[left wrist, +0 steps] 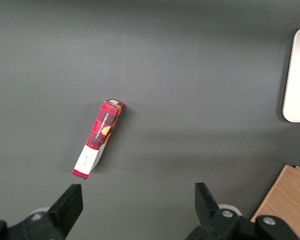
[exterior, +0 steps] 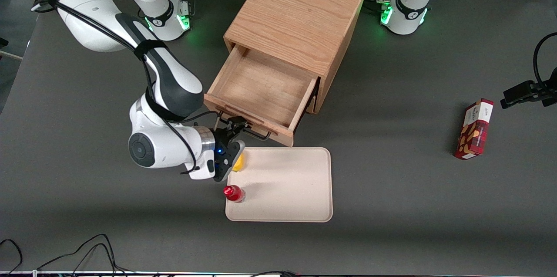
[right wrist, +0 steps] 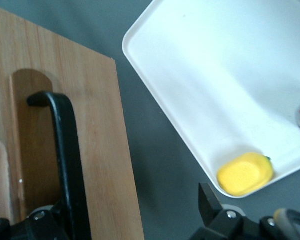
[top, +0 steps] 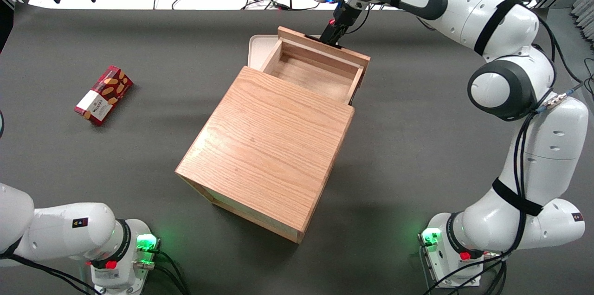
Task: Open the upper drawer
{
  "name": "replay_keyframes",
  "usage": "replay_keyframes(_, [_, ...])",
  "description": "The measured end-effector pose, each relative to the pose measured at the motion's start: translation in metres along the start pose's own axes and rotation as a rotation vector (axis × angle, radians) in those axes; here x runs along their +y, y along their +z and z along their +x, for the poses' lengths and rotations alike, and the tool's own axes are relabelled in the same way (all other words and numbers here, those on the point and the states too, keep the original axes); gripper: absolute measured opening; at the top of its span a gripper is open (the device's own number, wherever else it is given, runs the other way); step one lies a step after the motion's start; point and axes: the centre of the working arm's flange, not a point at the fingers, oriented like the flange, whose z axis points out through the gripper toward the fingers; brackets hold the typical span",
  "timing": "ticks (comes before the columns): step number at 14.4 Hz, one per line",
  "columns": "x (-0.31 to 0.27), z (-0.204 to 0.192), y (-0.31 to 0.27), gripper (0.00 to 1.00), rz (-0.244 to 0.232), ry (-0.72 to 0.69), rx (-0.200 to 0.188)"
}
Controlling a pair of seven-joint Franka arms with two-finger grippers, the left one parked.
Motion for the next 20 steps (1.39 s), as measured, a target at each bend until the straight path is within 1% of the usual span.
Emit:
replay_keyframes(3, [0.016,-0.002,-0.016,1.00,-0.011,-0.002,0.005])
replay_keyframes(6, [0.031,-0.002,-0.024,1.00,-0.026,0.002,0.024])
replay_keyframes(10, [0.034,0.001,-0.028,1.00,-0.015,-0.003,0.021])
replay_keyframes(14, [0.033,0.003,-0.037,1.00,-0.014,-0.009,0.027])
replay_keyframes(15, [0.030,0.005,-0.046,1.00,-0.022,-0.017,0.037])
replay_keyframes(17, [0.010,0.007,-0.086,1.00,-0.070,-0.045,0.072])
replay_keyframes(18, [-0.007,0.006,-0.110,1.00,-0.096,-0.064,0.078])
replay_keyframes(19, [-0.028,0.001,-0.135,1.00,-0.118,-0.082,0.073])
replay_keyframes(20, [-0.050,-0.007,-0.161,1.00,-0.142,-0.095,0.061])
